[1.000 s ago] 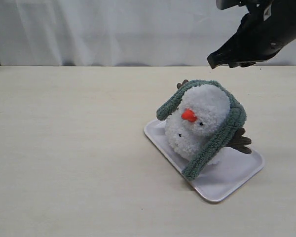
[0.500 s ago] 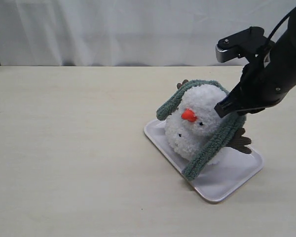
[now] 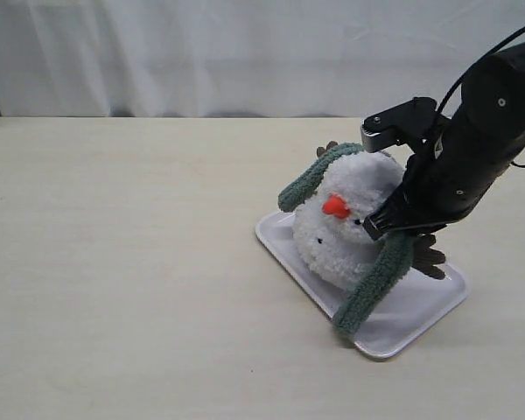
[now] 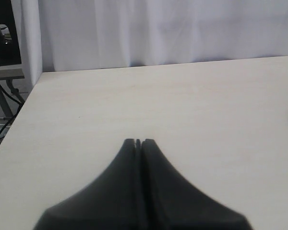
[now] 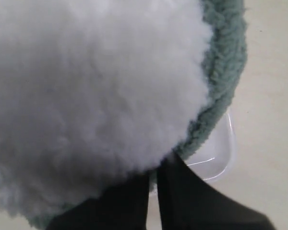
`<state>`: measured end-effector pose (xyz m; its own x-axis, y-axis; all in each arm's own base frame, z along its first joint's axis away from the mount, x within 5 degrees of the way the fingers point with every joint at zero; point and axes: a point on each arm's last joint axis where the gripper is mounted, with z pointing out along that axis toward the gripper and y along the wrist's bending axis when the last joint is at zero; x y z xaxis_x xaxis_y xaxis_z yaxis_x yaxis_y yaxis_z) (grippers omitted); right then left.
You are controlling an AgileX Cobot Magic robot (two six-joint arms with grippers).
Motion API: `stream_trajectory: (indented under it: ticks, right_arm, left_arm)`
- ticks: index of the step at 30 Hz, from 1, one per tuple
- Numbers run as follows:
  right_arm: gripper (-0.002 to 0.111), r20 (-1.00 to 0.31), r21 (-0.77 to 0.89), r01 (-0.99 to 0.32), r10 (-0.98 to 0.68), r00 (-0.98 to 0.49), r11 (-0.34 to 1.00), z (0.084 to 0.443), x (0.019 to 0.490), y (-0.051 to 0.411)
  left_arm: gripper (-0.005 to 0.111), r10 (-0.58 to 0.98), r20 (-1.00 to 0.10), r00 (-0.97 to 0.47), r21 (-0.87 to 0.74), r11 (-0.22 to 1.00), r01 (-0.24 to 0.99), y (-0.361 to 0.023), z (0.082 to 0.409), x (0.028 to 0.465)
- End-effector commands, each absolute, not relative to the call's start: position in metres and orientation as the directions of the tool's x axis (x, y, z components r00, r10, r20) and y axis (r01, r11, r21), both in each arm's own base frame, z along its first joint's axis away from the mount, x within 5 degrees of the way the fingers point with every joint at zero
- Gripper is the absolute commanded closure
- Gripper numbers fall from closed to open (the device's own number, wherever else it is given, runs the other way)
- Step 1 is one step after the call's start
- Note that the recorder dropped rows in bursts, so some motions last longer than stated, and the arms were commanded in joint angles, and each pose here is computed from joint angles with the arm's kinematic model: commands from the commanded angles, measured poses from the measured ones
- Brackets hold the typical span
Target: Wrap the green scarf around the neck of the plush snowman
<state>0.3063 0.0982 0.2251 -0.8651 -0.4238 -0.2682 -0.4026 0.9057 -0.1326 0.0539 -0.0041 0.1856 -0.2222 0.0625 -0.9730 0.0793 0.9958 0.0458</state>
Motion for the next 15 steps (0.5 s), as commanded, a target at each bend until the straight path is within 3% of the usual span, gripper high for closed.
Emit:
stream_trajectory:
  ticks: [1,6,9,12,15]
  right_arm:
    - [0.101,-0.298,-0.172,-0.403,-0.437,-0.849,0.899,0.239,0.31,0.095]
    - [0.1,-0.385,-0.175,-0.384,-0.422,-0.821,0.907,0.273,0.304,0.093]
    - [0.092,-0.395,-0.135,-0.408,-0.427,-0.814,0.903,0.284,0.294,0.096]
    - [0.08,-0.381,-0.046,-0.466,-0.447,-0.809,0.884,0.281,0.287,0.103]
    - [0.078,-0.316,-0.046,-0.473,-0.462,-0.829,0.88,0.26,0.282,0.1]
  left_arm:
    - [0.107,0.058,-0.975,-0.216,0.042,0.996,0.079,-0.004,0.185,0.054]
    - [0.107,0.058,-0.975,-0.216,0.042,0.996,0.079,-0.004,0.185,0.054]
    - [0.107,0.058,-0.975,-0.216,0.042,0.996,0.079,-0.004,0.185,0.054]
    - [0.107,0.058,-0.975,-0.216,0.042,0.996,0.079,-0.004,0.185,0.054]
    - [0.107,0.058,-0.975,-0.216,0.042,0.996,0.079,-0.004,0.185,0.054]
